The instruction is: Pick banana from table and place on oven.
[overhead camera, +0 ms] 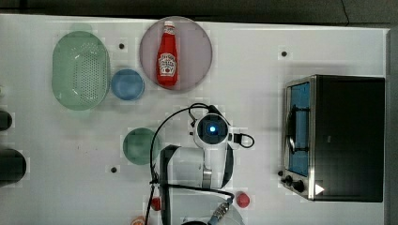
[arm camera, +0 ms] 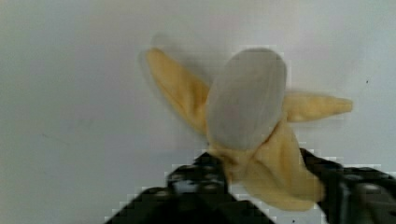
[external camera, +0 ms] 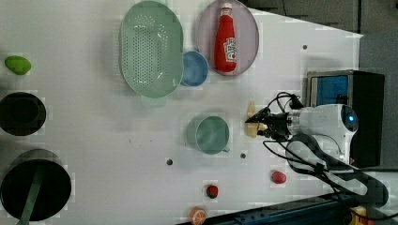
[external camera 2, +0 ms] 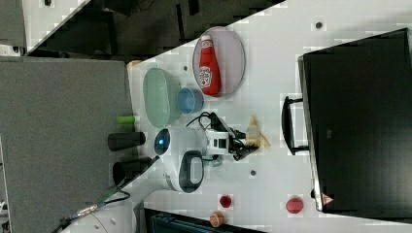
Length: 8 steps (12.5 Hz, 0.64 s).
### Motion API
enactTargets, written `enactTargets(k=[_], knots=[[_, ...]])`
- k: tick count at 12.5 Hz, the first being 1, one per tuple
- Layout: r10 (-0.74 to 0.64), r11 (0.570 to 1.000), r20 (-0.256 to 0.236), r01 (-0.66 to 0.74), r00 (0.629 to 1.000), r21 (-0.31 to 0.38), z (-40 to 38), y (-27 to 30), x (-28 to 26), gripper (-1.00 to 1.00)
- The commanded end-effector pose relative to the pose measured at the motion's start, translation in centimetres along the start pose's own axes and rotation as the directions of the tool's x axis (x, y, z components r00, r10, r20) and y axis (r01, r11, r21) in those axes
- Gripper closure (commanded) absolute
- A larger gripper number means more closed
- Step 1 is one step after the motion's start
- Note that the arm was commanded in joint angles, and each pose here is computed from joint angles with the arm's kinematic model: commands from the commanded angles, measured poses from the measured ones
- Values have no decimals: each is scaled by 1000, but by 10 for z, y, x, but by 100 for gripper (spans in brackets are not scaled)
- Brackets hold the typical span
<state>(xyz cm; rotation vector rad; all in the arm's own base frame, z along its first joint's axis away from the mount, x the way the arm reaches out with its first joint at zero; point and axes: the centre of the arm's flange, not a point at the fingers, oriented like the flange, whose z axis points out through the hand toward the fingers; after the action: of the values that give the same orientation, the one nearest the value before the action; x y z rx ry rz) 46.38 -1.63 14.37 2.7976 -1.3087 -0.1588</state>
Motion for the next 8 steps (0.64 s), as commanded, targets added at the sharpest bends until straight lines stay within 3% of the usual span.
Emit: enactTargets(k=[1,2,5,8], knots=[[36,998,-50,-33,998,55,-25,-8,8,51],[36,998,-49,-33,998,54,-24,-8,7,62],[37,997,-62,-33,997,70,-35,-9,9,62],[41,993,-99,-29,994,117,-101,-12,11,62]])
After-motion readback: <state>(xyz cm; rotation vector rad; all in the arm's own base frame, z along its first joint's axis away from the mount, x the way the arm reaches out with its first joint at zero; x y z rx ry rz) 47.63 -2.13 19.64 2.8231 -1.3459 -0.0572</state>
